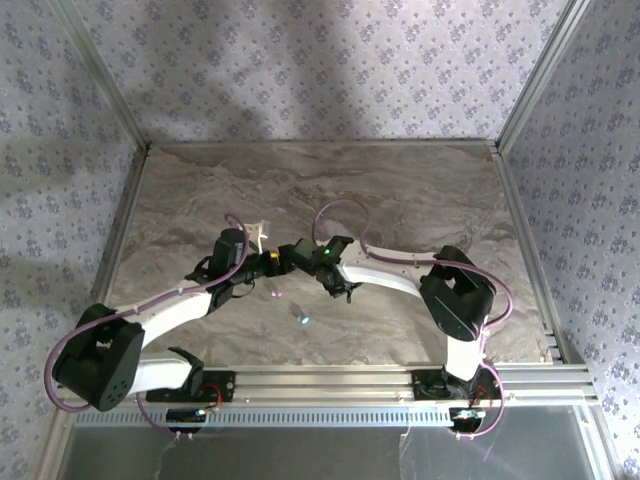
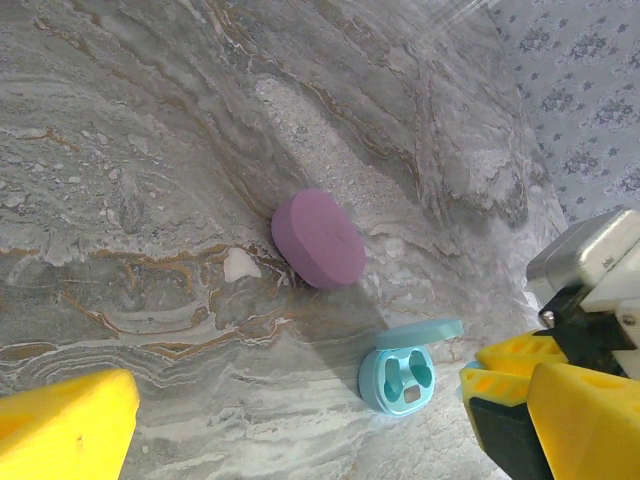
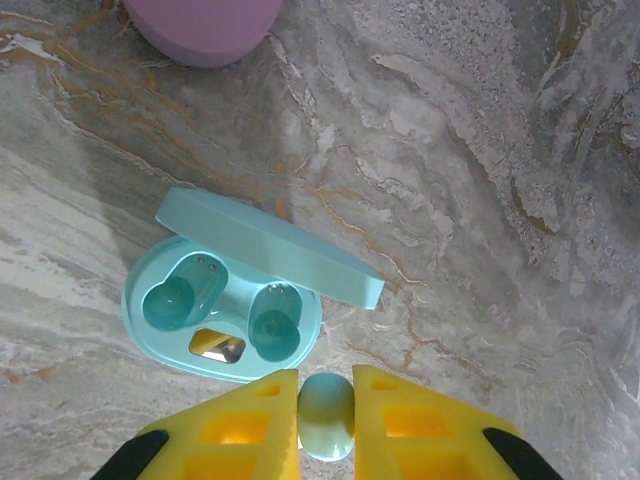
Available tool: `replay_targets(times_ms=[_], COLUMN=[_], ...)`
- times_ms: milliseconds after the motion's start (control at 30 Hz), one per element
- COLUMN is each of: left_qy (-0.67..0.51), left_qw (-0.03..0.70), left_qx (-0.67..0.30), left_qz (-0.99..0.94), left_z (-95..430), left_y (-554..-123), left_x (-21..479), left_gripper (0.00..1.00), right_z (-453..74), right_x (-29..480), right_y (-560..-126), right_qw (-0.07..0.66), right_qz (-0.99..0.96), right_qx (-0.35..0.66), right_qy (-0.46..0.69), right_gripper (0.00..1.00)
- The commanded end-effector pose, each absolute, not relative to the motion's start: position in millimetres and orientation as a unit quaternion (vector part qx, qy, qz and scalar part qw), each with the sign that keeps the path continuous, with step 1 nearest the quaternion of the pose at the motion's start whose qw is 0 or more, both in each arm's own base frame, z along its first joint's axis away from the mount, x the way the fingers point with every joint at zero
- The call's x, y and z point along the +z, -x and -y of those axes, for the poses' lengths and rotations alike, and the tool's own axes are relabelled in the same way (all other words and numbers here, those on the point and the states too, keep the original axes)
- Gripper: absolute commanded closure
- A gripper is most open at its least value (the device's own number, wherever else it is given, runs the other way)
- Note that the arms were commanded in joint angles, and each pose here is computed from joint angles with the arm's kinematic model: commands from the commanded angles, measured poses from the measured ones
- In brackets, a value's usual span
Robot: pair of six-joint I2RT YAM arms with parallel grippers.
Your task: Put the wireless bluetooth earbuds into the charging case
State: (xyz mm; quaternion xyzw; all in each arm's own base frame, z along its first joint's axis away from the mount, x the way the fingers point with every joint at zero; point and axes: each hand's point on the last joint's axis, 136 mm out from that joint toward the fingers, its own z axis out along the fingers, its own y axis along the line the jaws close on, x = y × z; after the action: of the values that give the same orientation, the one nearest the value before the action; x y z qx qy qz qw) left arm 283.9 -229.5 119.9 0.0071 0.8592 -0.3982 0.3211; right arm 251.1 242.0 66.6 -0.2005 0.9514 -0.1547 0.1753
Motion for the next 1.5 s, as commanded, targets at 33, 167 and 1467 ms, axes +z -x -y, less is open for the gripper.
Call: replay_targets(times_ms=[33, 167, 1467], left_qy=[-0.009, -0.009, -0.01], left_qw=[0.338, 0.337, 0.338], left_qx=[-0.41, -0.411, -0.417], left_qz=[-0.847, -0.847, -0.844], left_z=[229.7, 230.3, 230.7], left_y=[-287.9, -287.4, -286.0], left_x=[131.9, 132.2, 135.9], left_gripper=[0.0, 0.0, 0.0], right_z=[-241.6, -243.1, -244.8], right_x=[68.9, 65.4, 37.9], right_y=[-255.6, -256.3, -258.7], right_qw=[0.183, 0.182, 0.169], right_qz=[-0.945, -0.943, -0.933], right_qx=[-0.182, -0.191, -0.228], right_qy=[0.2, 0.205, 0.22], right_gripper=[0.82, 0.82, 0.82])
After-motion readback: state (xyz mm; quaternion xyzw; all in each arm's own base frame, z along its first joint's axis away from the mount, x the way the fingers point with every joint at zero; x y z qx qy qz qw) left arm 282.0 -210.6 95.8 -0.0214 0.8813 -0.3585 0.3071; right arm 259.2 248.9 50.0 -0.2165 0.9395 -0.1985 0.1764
